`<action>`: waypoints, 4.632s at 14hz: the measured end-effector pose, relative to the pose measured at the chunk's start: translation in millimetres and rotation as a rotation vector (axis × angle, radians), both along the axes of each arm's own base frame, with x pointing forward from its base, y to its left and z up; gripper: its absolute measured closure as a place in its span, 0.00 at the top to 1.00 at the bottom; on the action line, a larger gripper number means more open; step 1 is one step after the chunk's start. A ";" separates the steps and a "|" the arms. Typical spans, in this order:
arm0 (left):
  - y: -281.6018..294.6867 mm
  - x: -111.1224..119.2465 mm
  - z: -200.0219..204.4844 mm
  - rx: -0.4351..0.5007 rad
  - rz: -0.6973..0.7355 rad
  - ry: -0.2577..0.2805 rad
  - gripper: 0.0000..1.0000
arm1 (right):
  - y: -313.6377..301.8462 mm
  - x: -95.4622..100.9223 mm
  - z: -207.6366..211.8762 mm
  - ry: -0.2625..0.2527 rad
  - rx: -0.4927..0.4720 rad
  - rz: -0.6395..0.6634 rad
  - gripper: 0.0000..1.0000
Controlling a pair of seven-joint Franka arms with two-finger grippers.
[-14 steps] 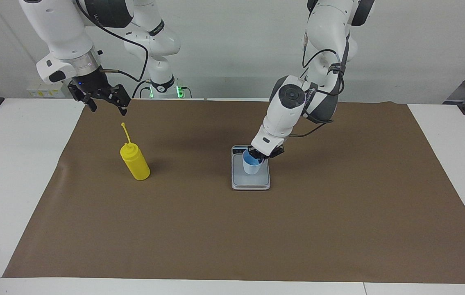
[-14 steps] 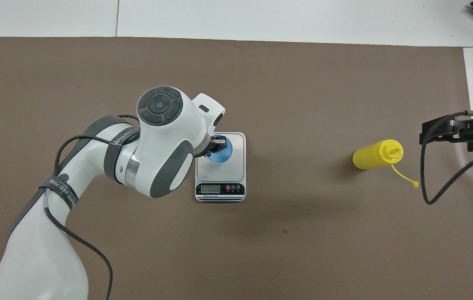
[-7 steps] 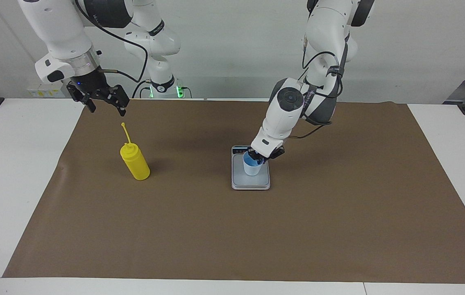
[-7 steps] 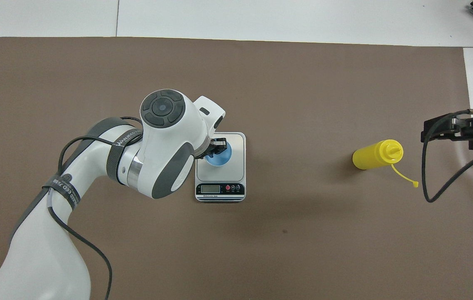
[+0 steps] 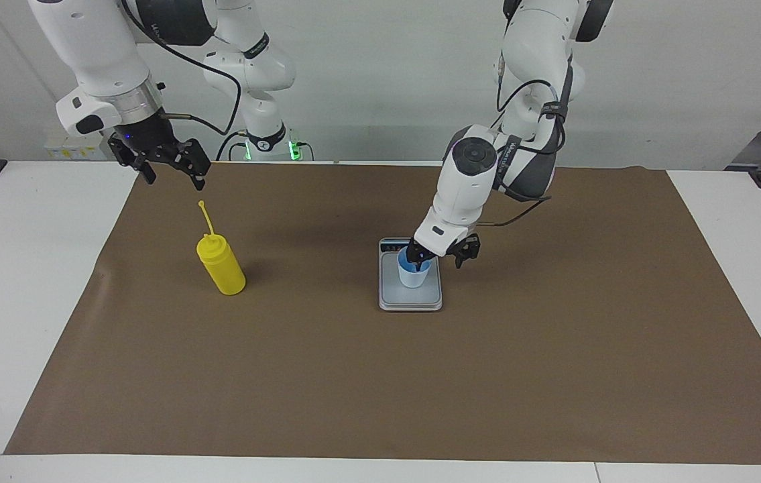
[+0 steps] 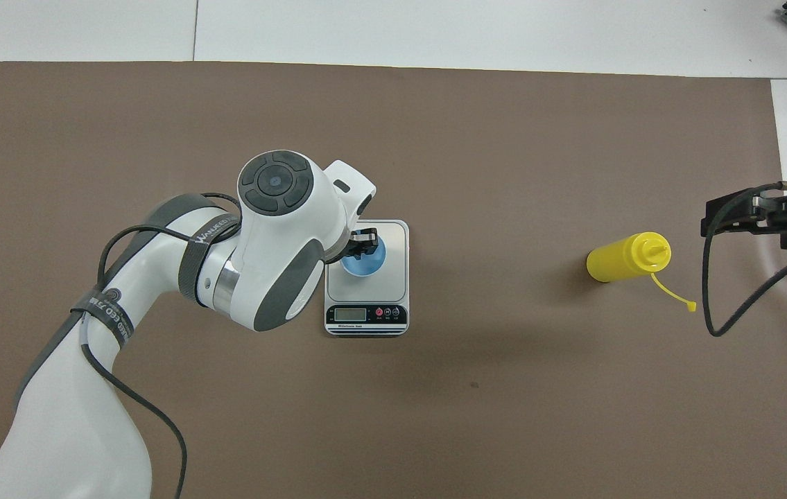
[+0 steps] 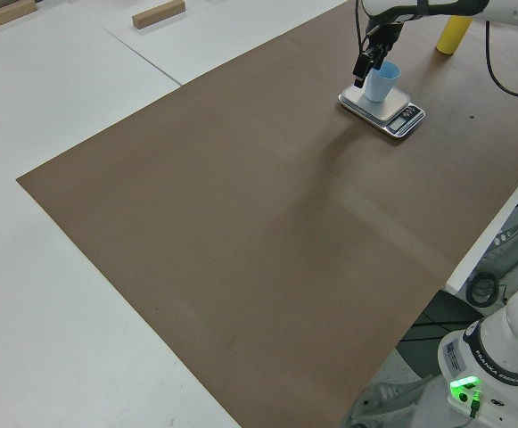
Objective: Pour seasoning into cup on scale with both arms
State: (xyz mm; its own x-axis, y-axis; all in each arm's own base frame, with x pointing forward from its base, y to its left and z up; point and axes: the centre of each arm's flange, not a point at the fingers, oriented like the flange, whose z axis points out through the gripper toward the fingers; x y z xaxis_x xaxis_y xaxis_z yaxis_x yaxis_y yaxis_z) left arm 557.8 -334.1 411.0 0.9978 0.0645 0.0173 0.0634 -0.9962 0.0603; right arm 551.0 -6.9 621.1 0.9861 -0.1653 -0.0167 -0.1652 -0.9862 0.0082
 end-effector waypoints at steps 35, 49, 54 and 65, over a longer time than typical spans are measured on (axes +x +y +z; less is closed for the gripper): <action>303.8 -15.3 232.3 0.045 -0.152 0.010 1.00 | -167.3 -87.6 -273.2 -0.693 0.556 0.788 1.00; 300.8 -18.5 226.8 0.045 -0.150 0.024 1.00 | -129.2 -73.2 -342.8 -0.888 0.611 0.896 1.00; 301.4 -19.3 227.4 0.037 -0.145 0.023 1.00 | -121.6 -71.7 -378.3 -0.949 0.640 0.883 1.00; 301.0 -19.2 227.0 0.028 -0.142 0.023 1.00 | -98.7 -46.0 -359.6 -1.014 0.648 0.903 0.98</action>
State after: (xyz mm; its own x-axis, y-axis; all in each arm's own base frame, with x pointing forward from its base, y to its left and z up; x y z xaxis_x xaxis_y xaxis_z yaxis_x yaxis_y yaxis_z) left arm 538.6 -33.1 638.0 0.9970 -0.0774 -0.0057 -0.0772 -0.9965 0.0321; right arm 505.0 -105.5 261.5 0.3872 0.2560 0.8857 0.8151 -0.5439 -0.1992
